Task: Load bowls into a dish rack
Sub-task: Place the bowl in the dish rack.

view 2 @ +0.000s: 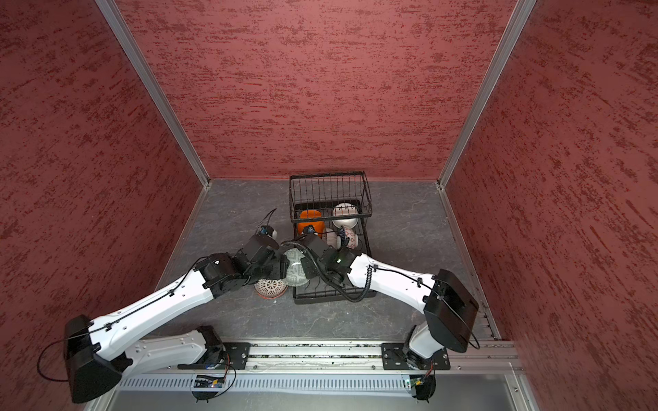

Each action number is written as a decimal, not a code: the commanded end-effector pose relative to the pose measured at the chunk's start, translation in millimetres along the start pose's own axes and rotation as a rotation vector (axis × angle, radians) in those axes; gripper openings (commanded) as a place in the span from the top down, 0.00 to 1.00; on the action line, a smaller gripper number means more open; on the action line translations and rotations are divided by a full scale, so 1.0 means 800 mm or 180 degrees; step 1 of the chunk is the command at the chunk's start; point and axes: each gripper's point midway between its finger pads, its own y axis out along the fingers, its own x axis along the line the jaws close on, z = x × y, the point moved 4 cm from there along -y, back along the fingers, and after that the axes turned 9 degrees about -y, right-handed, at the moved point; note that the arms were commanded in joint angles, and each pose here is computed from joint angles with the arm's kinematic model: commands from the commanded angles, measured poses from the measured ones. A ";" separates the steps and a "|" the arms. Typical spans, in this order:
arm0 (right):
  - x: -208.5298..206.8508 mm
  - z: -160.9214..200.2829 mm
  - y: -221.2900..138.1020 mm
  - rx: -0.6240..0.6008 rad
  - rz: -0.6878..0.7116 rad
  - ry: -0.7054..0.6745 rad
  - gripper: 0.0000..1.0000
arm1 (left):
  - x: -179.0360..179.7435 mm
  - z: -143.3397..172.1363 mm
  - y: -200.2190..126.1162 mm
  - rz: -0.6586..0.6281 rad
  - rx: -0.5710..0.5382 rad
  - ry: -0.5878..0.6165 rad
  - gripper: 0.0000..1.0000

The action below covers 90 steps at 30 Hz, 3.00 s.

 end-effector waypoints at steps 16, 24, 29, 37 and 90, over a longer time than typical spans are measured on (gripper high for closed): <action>-0.099 0.043 -0.096 0.0254 0.1525 0.0206 1.00 | -0.017 -0.014 0.007 0.0111 -0.0104 0.0052 0.00; -0.138 0.058 -0.114 0.0466 0.2357 -0.0140 1.00 | -0.010 -0.016 0.016 0.0191 -0.0099 -0.0013 0.00; -0.146 0.061 -0.104 0.0640 0.2678 -0.0462 1.00 | 0.000 -0.016 0.019 0.0189 -0.0089 -0.0073 0.00; -0.152 0.063 -0.098 0.0726 0.2890 -0.0710 1.00 | 0.012 -0.018 0.020 0.0206 -0.0100 -0.0165 0.00; -0.141 0.076 -0.047 0.1227 0.3363 -0.1402 1.00 | 0.064 -0.032 0.003 0.0095 -0.0222 -0.0441 0.00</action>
